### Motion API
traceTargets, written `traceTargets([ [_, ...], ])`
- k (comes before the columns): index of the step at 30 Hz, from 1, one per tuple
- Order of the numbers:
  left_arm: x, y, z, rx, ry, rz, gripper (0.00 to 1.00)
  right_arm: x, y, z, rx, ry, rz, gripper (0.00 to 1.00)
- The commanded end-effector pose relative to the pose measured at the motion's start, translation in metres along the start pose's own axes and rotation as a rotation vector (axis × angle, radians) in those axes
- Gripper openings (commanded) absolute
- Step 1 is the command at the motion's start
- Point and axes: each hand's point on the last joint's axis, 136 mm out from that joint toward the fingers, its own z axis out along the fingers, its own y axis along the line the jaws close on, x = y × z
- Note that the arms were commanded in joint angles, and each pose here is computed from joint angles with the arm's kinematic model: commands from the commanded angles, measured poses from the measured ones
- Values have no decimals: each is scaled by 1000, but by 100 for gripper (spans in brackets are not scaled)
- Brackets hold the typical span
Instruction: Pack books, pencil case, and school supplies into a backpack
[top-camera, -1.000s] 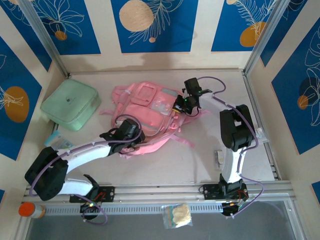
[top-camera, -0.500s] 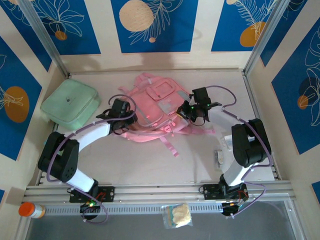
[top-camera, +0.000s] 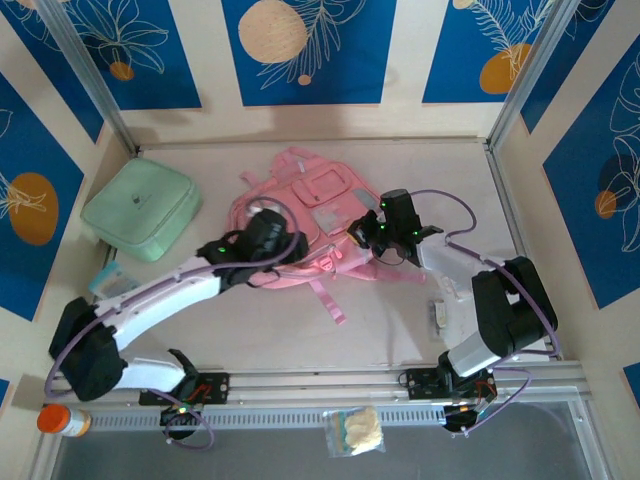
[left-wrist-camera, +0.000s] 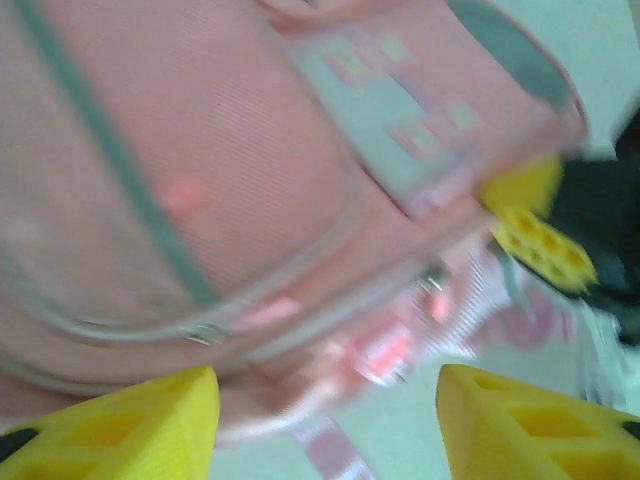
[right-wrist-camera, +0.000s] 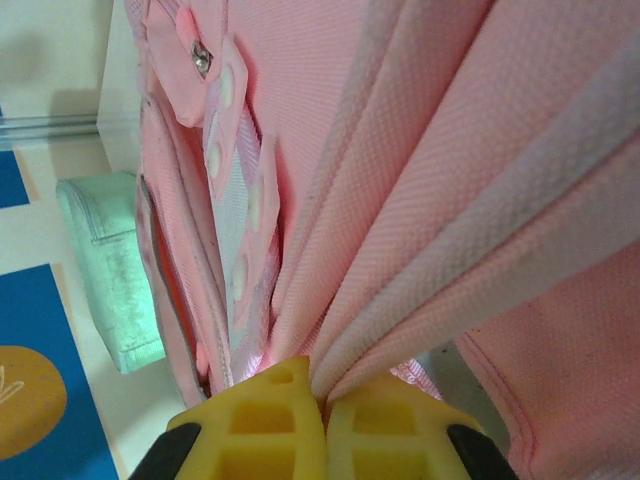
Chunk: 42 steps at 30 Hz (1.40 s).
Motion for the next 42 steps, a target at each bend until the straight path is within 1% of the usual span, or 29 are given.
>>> traceTargets([
  [1,24,-42,10,36,69,57,56,5,49,-19,-154,1,-18,0],
  [6,36,-82,33,75,104,99,47,9,58,-26,-188,4,-18,0],
  [8,31,-86,41,47,90,103,42,9,60,-26,-201,17,-1,0],
  [10,29,-82,49,5,77,89,39,11,62,-28,-206,19,4,0],
  [14,28,-75,63,-36,54,66,36,12,67,-29,-224,31,11,0],
  [17,26,-64,71,-84,34,41,36,13,67,-28,-223,38,26,0],
  [21,20,-44,71,-179,-17,15,37,14,66,-27,-219,41,34,0],
  [24,14,-38,82,-174,-26,-11,39,16,66,-25,-218,50,32,0],
  [26,8,-30,87,-206,-21,-35,41,17,65,-24,-217,45,34,0],
  [27,5,-31,89,-195,-22,-39,41,17,66,-25,-223,40,29,0],
  [29,-5,-39,92,-155,-64,-22,42,19,65,-24,-220,38,23,0],
  [31,-12,-34,92,-194,-90,-29,43,21,62,-23,-212,41,32,0],
  [33,-19,-26,91,-247,-110,-48,39,24,59,-20,-212,43,39,0],
  [37,-31,-37,92,-187,-164,-55,30,24,56,-18,-200,50,40,0],
  [39,-38,-34,87,-213,-170,-48,22,22,54,-18,-197,54,37,0],
  [42,-43,-36,78,-201,-172,-19,16,16,51,-21,-184,39,24,0],
])
